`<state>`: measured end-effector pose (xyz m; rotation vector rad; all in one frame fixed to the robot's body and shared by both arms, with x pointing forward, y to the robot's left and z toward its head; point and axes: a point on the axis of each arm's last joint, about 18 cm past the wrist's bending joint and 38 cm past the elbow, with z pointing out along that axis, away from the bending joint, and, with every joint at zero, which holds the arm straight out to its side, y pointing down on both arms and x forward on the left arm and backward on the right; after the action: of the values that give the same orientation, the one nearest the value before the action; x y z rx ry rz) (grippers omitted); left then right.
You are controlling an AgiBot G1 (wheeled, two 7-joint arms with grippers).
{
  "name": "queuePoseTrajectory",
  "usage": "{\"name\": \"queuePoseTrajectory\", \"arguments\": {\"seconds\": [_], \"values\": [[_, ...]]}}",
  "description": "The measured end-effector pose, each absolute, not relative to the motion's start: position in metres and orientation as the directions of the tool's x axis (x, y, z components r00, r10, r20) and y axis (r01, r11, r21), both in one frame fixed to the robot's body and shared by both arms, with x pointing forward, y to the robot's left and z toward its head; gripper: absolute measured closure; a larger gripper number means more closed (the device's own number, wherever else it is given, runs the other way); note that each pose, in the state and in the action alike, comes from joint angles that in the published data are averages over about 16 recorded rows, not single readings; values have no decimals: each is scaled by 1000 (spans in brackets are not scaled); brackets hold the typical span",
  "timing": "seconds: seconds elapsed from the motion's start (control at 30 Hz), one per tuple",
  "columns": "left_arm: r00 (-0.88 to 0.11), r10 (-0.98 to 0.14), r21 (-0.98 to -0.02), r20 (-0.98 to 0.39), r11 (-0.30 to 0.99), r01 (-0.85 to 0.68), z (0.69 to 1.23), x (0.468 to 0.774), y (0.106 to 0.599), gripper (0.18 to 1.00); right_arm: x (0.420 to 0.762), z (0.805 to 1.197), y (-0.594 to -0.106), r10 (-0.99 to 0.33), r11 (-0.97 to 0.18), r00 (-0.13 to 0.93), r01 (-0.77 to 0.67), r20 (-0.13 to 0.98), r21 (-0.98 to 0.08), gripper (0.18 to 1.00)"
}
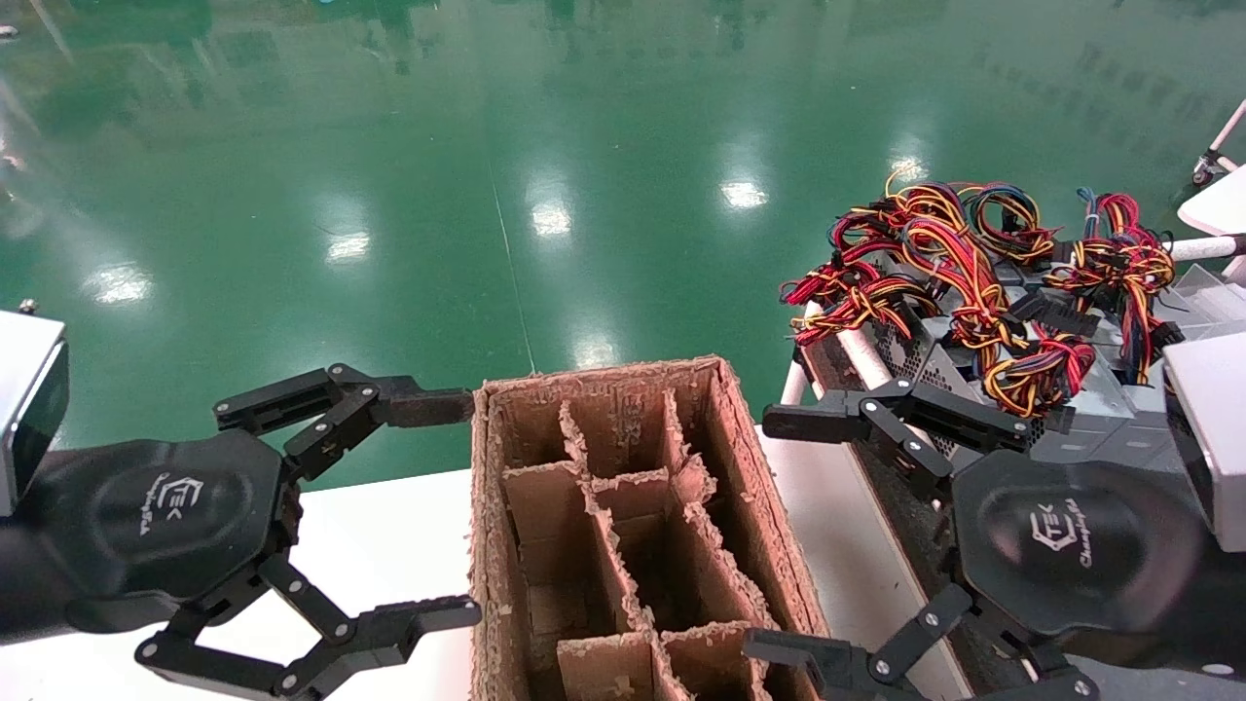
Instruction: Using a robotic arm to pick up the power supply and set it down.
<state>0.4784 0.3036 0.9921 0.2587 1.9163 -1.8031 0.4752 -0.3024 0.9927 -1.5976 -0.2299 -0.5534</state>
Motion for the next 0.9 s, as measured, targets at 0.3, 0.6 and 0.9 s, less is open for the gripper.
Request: {"name": "queuePoseTrajectory", "arguments": {"seconds": [0.3, 0.6, 0.9], "values": [[-861, -192, -882, -471, 108, 459, 992, 478, 304, 184, 475, 993, -302, -178, -114, 860, 465, 478, -878, 178], [-861, -192, -882, -471, 108, 459, 992, 478, 304, 184, 475, 993, -302, -178, -114, 860, 465, 478, -878, 178], [-861, -192, -882, -471, 108, 459, 992, 478, 304, 200, 475, 993, -302, -178, -114, 860, 465, 478, -878, 178]]}}
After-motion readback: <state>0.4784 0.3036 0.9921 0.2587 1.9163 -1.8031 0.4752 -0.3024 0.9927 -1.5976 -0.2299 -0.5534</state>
